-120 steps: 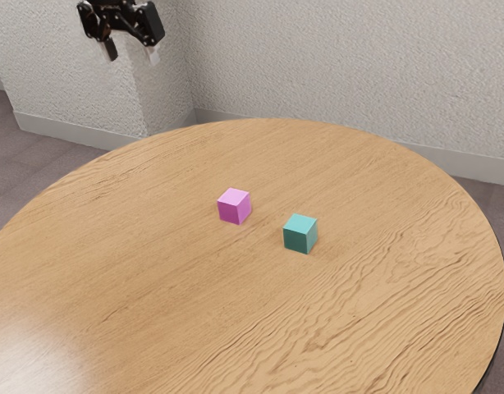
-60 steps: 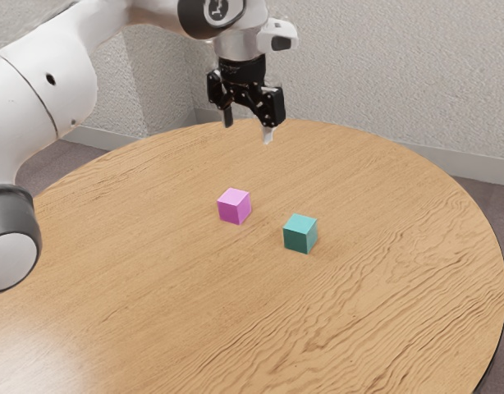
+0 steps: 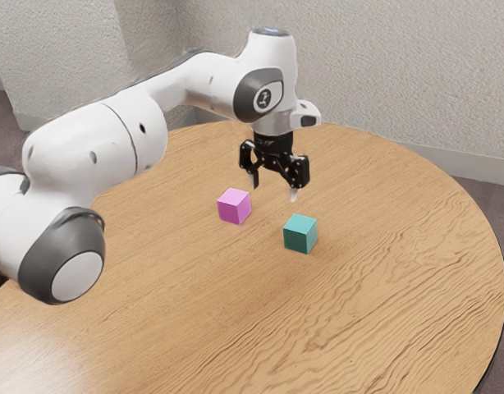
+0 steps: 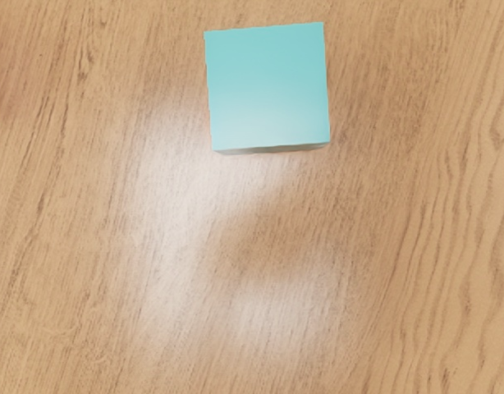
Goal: Pick up the blue block with one arm, and put the blue block on the pink block with one arm
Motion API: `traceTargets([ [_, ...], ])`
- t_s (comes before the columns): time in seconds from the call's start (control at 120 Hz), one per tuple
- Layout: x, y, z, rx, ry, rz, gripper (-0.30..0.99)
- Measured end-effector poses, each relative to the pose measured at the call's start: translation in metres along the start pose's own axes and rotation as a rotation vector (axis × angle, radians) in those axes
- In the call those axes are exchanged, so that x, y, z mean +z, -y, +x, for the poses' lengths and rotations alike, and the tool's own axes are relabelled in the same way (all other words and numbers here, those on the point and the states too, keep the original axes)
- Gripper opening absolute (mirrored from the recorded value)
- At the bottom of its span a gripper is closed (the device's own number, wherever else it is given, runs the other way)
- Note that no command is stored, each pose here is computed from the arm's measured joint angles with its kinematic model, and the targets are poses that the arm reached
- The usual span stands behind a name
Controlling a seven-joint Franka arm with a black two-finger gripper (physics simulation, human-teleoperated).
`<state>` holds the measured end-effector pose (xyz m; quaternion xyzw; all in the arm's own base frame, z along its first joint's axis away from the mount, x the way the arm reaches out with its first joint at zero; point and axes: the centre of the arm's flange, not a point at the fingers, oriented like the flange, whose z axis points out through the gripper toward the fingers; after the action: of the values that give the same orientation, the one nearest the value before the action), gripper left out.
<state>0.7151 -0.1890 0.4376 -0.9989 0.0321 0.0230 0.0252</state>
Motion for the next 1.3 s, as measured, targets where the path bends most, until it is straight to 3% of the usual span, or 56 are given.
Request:
traceTargets([
  [0.433, 0.077, -0.005, 0.03, 0.052, -0.032, -0.023, 0.69],
  [1.3, 0.131, -0.006, 0.059, 0.148, -0.128, -0.059, 0.69],
])
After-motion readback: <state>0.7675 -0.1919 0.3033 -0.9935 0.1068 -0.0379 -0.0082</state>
